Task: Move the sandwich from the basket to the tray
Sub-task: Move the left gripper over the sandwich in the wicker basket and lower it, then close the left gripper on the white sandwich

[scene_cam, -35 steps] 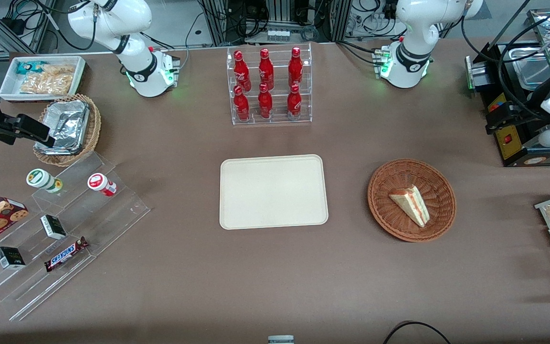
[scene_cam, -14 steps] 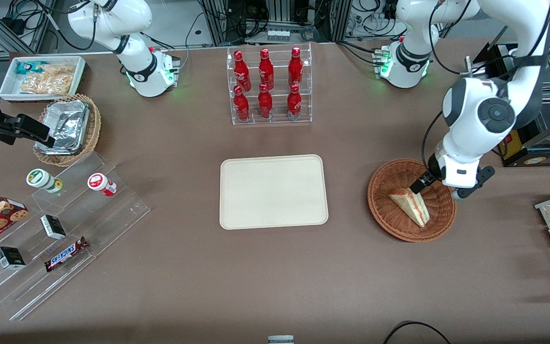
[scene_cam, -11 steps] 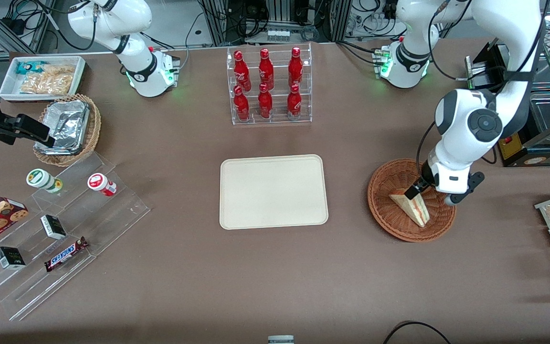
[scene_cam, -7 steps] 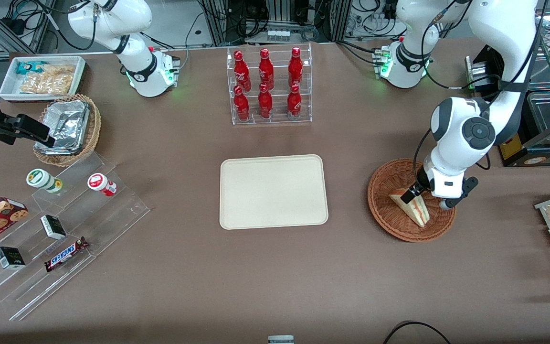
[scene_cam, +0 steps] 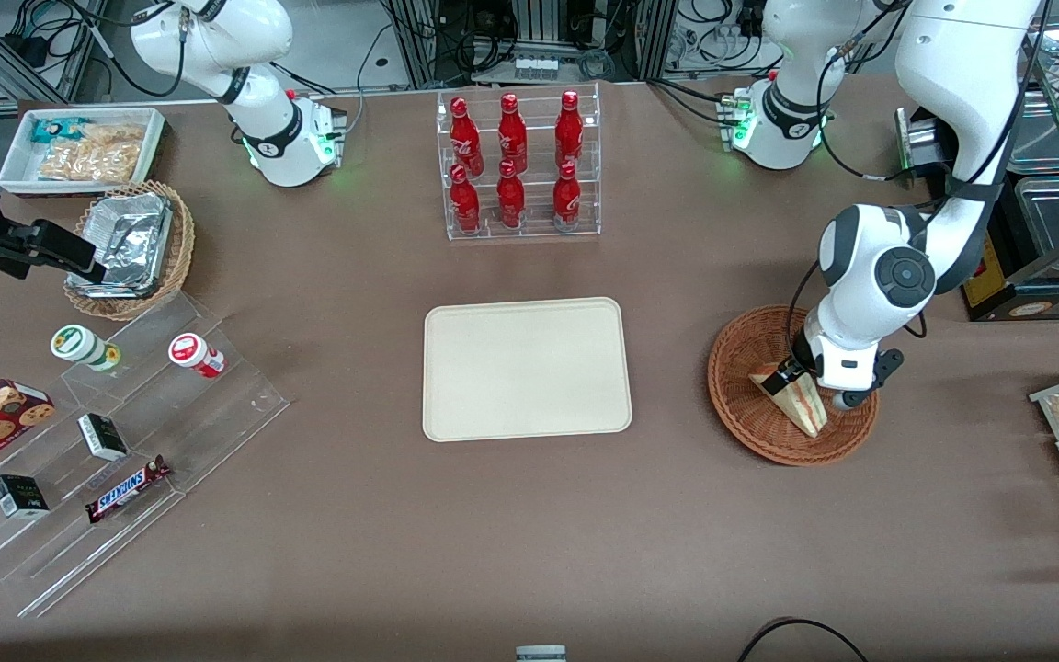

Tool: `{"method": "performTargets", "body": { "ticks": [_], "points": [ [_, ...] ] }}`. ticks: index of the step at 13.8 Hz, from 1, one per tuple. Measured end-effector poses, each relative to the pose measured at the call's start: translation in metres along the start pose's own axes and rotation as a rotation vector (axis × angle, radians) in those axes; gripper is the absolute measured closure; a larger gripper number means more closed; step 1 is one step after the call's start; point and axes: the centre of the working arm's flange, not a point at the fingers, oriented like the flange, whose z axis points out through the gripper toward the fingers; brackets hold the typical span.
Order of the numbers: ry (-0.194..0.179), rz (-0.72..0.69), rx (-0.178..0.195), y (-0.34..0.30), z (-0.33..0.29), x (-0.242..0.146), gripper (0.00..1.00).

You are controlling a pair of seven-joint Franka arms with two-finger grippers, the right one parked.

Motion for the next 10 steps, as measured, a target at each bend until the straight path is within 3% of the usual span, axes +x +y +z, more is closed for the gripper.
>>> {"method": "performTargets", "body": {
  "ticks": [2,6,8,10],
  "points": [
    [0.002,0.0,-0.004,0.002,-0.001,0.001,0.38],
    [0.012,-0.001,-0.014,0.005,-0.006,0.005,0.75],
    [0.007,0.004,0.0,0.009,-0.021,0.009,0.82],
    [-0.026,0.026,0.059,0.015,-0.062,0.015,0.82]
  ]
}}
